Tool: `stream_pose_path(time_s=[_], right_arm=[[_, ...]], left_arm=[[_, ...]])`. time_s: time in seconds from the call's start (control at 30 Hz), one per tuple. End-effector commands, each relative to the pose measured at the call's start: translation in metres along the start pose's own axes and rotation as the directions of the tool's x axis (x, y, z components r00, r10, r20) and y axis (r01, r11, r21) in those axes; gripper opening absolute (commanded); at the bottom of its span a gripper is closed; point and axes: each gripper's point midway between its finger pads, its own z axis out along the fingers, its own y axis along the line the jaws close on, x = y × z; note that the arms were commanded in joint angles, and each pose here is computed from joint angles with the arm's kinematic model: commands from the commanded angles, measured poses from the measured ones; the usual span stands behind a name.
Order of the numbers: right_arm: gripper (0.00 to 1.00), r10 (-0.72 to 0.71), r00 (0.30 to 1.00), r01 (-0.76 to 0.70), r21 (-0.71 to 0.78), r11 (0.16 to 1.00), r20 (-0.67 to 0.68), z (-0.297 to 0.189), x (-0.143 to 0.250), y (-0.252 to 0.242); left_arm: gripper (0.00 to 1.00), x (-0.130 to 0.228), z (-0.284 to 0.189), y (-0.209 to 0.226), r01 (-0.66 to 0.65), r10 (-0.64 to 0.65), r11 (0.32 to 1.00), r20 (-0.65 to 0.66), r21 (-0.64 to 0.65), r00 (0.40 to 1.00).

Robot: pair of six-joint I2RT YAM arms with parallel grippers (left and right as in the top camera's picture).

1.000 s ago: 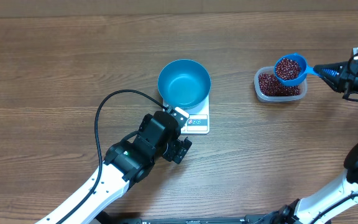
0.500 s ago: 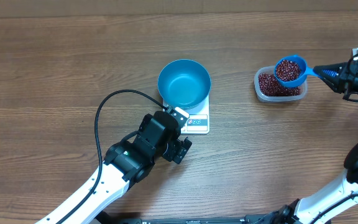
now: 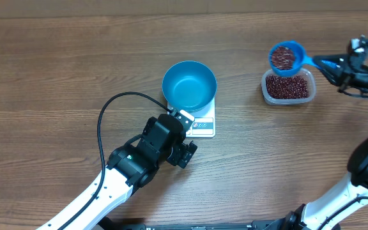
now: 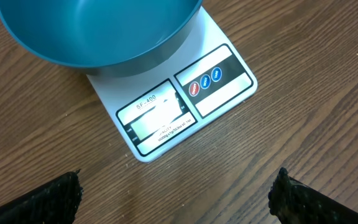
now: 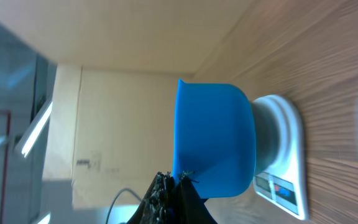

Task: Scoop item into bowl and weigh 150g on scale
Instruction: 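Carry the bean-filled scoop with the right gripper over the blue bowl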

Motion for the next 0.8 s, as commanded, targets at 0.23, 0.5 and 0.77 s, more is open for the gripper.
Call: stream_pose_path(time_s=[0.23, 0.5, 0.77], right_arm=[[0.04, -0.112, 0.980, 0.087, -0.154, 0.984, -0.165, 0.072, 0.026, 0.060], [0.04, -0.155, 0.947, 0.141, -0.069, 0.988, -0.282, 0.115, 0.041, 0.093], [0.04, -0.154, 0.950, 0.197, 0.137, 0.971, -0.273, 0.161, 0.034, 0.092]], left_arm=[[0.99, 0.005, 0.003, 0.003, 0.006, -0.006, 1.000, -0.015, -0.015, 1.000], [1.00, 0.005, 0.003, 0.003, 0.006, -0.006, 1.000, -0.015, -0.015, 1.000], [1.00, 0.005, 0.003, 0.003, 0.006, -0.006, 1.000, -0.015, -0.015, 1.000]])
